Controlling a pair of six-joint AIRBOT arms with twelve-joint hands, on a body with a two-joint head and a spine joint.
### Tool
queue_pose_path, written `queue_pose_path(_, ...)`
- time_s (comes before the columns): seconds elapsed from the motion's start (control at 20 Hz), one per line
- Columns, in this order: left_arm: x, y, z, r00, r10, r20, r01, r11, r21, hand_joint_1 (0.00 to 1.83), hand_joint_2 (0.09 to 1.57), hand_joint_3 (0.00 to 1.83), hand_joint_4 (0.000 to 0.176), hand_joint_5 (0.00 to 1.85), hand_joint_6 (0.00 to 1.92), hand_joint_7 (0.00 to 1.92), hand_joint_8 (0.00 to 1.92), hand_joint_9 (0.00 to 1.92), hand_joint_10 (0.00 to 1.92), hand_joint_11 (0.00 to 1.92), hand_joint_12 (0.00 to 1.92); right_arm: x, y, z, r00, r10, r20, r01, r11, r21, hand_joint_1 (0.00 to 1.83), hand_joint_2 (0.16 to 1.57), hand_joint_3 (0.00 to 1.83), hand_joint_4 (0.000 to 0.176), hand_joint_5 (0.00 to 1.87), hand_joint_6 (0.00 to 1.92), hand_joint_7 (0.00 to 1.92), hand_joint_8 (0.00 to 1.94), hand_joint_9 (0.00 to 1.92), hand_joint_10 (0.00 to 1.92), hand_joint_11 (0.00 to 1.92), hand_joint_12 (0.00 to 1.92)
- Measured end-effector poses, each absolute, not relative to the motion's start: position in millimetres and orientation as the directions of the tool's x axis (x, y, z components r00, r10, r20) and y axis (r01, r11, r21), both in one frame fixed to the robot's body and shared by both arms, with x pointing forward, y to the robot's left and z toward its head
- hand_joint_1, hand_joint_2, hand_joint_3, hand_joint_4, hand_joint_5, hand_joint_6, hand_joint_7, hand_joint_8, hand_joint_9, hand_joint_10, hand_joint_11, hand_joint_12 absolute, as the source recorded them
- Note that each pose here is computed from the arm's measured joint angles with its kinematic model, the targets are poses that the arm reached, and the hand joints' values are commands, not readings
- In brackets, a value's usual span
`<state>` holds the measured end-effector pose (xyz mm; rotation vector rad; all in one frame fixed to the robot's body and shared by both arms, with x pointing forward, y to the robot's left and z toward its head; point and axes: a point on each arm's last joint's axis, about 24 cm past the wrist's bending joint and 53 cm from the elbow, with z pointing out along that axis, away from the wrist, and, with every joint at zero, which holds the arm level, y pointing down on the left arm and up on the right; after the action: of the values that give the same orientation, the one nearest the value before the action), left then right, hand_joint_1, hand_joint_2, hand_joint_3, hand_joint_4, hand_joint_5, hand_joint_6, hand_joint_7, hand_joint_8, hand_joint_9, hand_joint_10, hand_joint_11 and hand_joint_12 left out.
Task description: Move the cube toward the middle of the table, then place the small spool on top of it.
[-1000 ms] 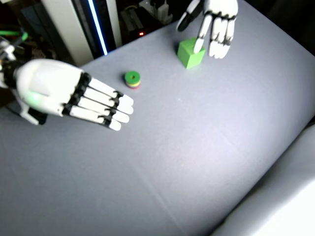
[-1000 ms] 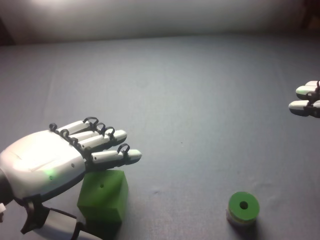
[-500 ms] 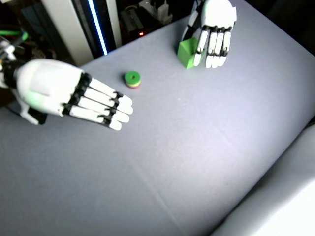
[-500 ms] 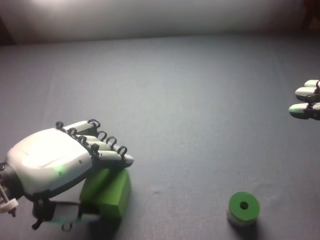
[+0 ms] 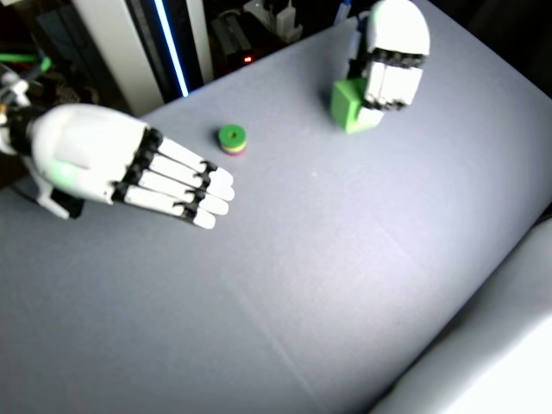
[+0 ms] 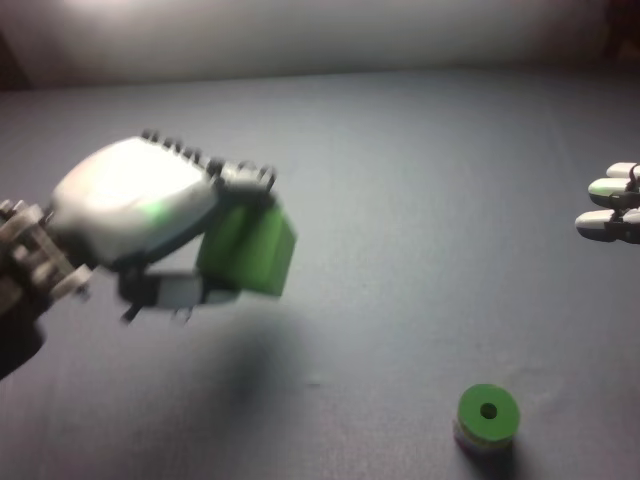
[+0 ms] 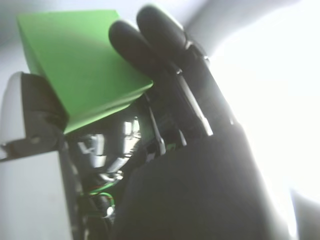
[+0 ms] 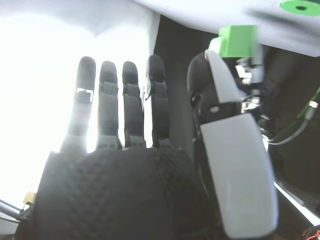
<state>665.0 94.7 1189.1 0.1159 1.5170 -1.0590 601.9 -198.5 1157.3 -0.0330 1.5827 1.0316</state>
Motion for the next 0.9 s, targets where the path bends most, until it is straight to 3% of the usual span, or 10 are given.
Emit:
queue_pose_path(0.05,673.0,84.8,1190.9,-0.293,-0.488,-0.822,0.62,0.557,-0.552,1.33,1.18,0.0,0.0,0.82,1.03,0.81,1.35,0.8,1.33,0.68,1.31,602.7,-198.2,1157.1,-0.312,0.499,-0.808,-0.538,0.608,0.583,0.95,1.26,0.0,0.0,0.55,0.0,0.36,0.0,0.35,0.01,0.05,0.89)
queue_pose_path(0.15,683.1,52.4,1190.1,-0.337,-0.46,-0.821,0.64,0.528,-0.558,1.37,1.13,0.0,0.0,0.88,1.02,0.95,1.06,0.9,1.22,0.71,1.0,605.3,-197.0,1155.3,-0.311,0.505,-0.805,-0.538,0.605,0.587,0.94,1.32,0.0,0.0,0.48,0.0,0.39,0.0,0.44,0.01,0.17,0.84)
queue_pose_path(0.2,683.4,45.3,1191.0,-0.34,-0.456,-0.822,0.646,0.522,-0.557,1.38,1.12,0.0,0.0,0.93,0.91,0.93,1.1,0.89,1.24,0.71,0.98,605.5,-196.4,1154.9,-0.311,0.506,-0.805,-0.539,0.603,0.588,0.93,1.34,0.0,0.0,0.43,0.0,0.42,0.0,0.47,0.01,0.29,0.73)
queue_pose_path(0.3,681.2,26.9,1192.2,-0.345,-0.444,-0.827,0.669,0.502,-0.549,1.38,1.12,0.0,0.0,0.94,0.87,0.96,1.07,0.88,1.25,0.67,1.02,605.2,-190.4,1156.7,-0.312,0.507,-0.804,-0.552,0.591,0.587,0.79,1.42,0.01,0.0,0.31,0.0,0.35,0.0,0.39,0.0,0.23,0.57)
queue_pose_path(0.4,686.4,18.5,1183.8,-0.359,-0.434,-0.826,0.66,0.508,-0.554,1.38,1.11,0.0,0.0,0.97,0.74,1.01,1.02,0.9,1.25,0.69,1.09,606.7,-188.6,1160.6,-0.303,0.506,-0.808,-0.566,0.587,0.58,0.64,1.48,0.0,0.0,0.25,0.0,0.31,0.0,0.33,0.0,0.12,0.63)
queue_pose_path(0.5,693.4,19.5,1173.5,-0.375,-0.42,-0.827,0.637,0.531,-0.559,1.39,1.09,0.0,0.0,0.91,0.94,1.03,0.93,1.0,1.08,0.76,0.98,607.3,-188.4,1162.8,-0.297,0.51,-0.807,-0.57,0.583,0.579,0.7,1.48,0.0,0.0,0.25,0.0,0.33,0.0,0.36,0.01,0.16,0.65)
queue_pose_path(0.65,696.8,16.7,1163.3,-0.395,-0.409,-0.823,0.618,0.545,-0.567,1.38,1.11,0.0,0.0,0.96,0.71,0.92,1.14,0.98,1.15,0.82,0.92,605.9,-184.9,1161.2,-0.304,0.504,-0.809,-0.577,0.578,0.577,0.79,1.48,0.0,0.0,0.21,0.0,0.31,0.0,0.36,0.0,0.15,0.66)
queue_pose_path(0.75,695.0,9.3,1159.2,-0.405,-0.402,-0.821,0.62,0.54,-0.57,1.39,1.08,0.0,0.0,0.99,0.7,0.99,1.02,1.04,1.11,0.75,0.9,605.4,-183.7,1160.5,-0.306,0.504,-0.808,-0.578,0.576,0.578,0.88,1.45,0.0,0.0,0.21,0.0,0.33,0.0,0.38,0.01,0.16,0.68)
queue_pose_path(0.85,693.1,4.6,1158.0,-0.41,-0.4,-0.82,0.623,0.534,-0.572,1.24,1.12,0.0,0.0,0.95,0.87,0.97,1.15,0.97,0.3,0.71,0.79,605.8,-184.0,1160.3,-0.306,0.504,-0.807,-0.577,0.577,0.579,0.93,1.45,0.0,0.0,0.19,0.0,0.31,0.0,0.37,0.0,0.14,0.68)
queue_pose_path(0.9,693.9,5.5,1158.0,-0.411,-0.402,-0.818,0.621,0.534,-0.574,1.21,1.07,0.0,0.0,0.82,0.32,0.83,0.48,0.93,0.13,0.64,0.73,605.9,-184.2,1160.4,-0.305,0.505,-0.807,-0.576,0.577,0.579,0.95,1.45,0.0,0.0,0.19,0.0,0.3,0.0,0.37,0.0,0.13,0.69)
